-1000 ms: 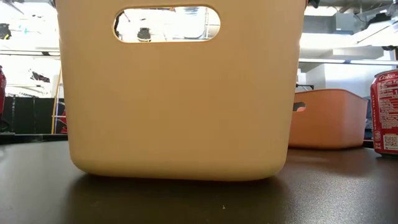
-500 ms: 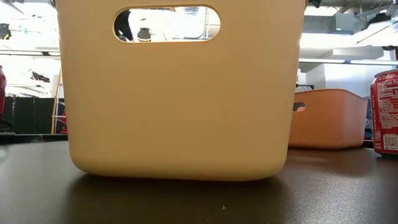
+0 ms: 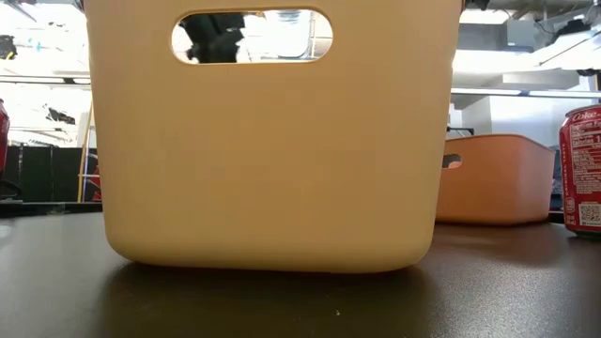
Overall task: Sort soda cans
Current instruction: Put the blue soda can into the blue bin
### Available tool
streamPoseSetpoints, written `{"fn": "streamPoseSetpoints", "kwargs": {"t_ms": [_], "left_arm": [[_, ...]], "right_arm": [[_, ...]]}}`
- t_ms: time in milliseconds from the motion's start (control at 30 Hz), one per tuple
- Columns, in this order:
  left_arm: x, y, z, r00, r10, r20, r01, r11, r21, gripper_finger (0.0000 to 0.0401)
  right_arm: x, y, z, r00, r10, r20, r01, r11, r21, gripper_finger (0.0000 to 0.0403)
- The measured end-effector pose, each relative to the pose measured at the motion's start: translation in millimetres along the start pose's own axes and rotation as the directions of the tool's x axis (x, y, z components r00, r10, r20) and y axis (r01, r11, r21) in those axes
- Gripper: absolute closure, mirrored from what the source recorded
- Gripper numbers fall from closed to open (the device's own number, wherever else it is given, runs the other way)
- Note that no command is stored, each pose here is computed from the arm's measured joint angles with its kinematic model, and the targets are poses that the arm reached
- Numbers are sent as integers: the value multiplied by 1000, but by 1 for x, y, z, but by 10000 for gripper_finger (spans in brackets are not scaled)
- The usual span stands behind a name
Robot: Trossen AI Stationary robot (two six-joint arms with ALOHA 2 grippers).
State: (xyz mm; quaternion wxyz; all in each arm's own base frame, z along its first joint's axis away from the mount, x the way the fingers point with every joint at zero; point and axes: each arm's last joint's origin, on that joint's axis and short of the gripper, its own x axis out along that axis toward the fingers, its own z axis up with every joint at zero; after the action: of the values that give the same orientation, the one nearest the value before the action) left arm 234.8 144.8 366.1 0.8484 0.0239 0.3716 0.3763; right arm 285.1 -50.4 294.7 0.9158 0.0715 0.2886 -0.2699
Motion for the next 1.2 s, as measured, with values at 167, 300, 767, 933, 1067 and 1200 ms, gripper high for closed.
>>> {"fn": "streamPoseSetpoints", "kwargs": {"t_ms": [167,300,767,933,1067,1200], "left_arm": [[35,-17,8,997,-17,-80,27,991,131,167],[64,-27,11,989,-20,-148,44,985,164,167],[126,-38,2,940,-4,-342,89,969,233,167],[130,-25,-1,933,-58,-356,112,985,132,167],[133,-18,-2,928,-98,-360,137,987,85,155],[139,-17,-5,924,-94,-371,133,988,80,156]], "right_arm": [[-9,-4,-1,1000,-8,-15,8,1000,3,122],[-11,-5,-1,1000,-10,-21,10,1000,13,122],[-10,-7,-4,999,-25,-47,25,1000,13,122],[-10,-8,-3,998,-58,-36,58,998,9,122],[-10,-9,-3,997,-74,-32,74,997,8,122],[-10,-8,-3,997,-74,-32,74,997,12,122]]}}
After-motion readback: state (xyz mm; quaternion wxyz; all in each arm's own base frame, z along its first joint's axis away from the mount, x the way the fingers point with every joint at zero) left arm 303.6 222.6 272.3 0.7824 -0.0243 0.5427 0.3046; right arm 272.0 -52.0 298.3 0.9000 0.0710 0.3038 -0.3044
